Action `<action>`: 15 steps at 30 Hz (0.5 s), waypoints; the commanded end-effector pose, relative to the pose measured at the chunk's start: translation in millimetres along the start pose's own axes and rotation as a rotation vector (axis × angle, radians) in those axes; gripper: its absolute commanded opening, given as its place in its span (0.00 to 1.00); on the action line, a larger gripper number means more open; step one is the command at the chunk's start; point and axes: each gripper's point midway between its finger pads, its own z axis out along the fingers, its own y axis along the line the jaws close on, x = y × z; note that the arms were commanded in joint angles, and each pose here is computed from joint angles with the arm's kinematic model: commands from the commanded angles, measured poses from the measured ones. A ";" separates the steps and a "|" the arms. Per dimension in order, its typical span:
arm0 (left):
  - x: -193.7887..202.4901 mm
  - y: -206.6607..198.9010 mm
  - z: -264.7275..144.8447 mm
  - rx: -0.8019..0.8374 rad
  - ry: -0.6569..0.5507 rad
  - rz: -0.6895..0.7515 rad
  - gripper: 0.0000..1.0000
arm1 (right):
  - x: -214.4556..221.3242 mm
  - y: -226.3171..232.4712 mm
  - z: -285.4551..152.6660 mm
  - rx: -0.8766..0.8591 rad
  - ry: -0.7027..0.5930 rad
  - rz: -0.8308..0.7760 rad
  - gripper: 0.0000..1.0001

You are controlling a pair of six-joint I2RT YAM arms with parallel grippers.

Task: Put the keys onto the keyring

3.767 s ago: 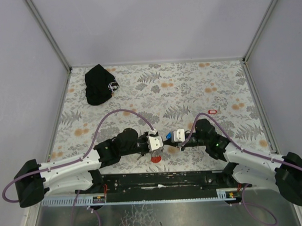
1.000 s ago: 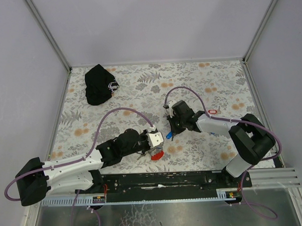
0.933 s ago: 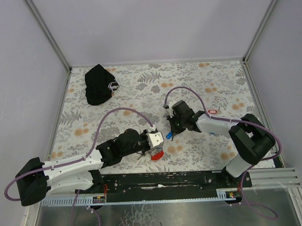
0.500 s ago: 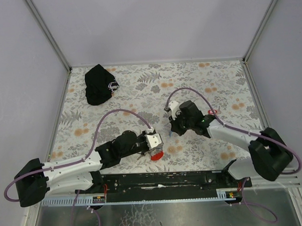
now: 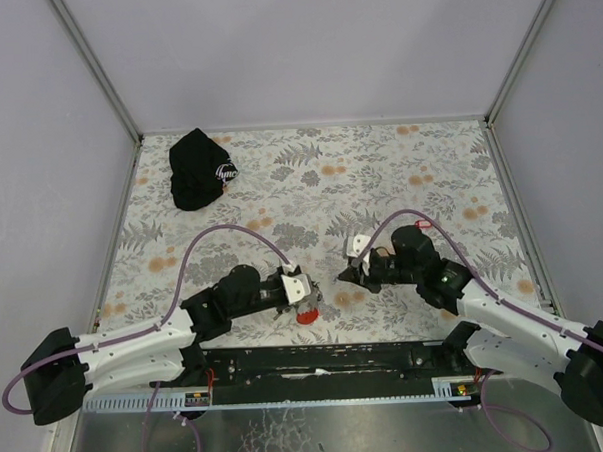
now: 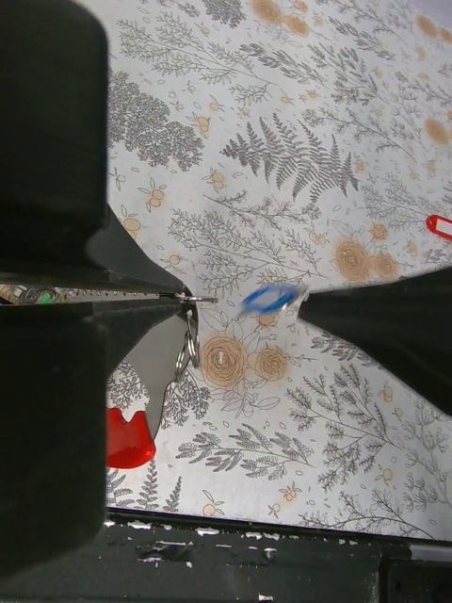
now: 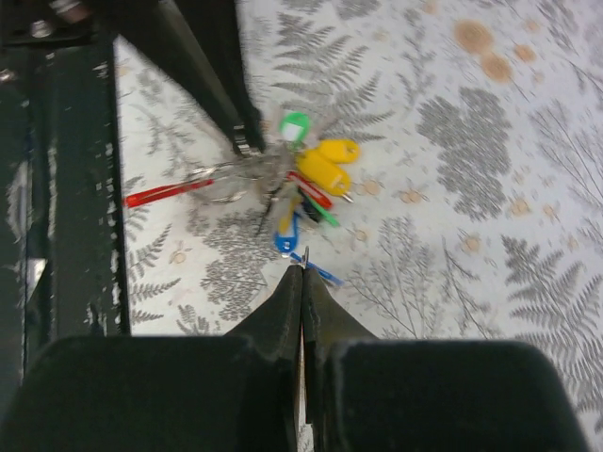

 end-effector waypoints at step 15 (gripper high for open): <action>-26.1 -6.6 -1.2 0.073 -0.119 0.033 0.00 | -26.4 34.2 12.6 -0.165 -0.169 -0.368 0.00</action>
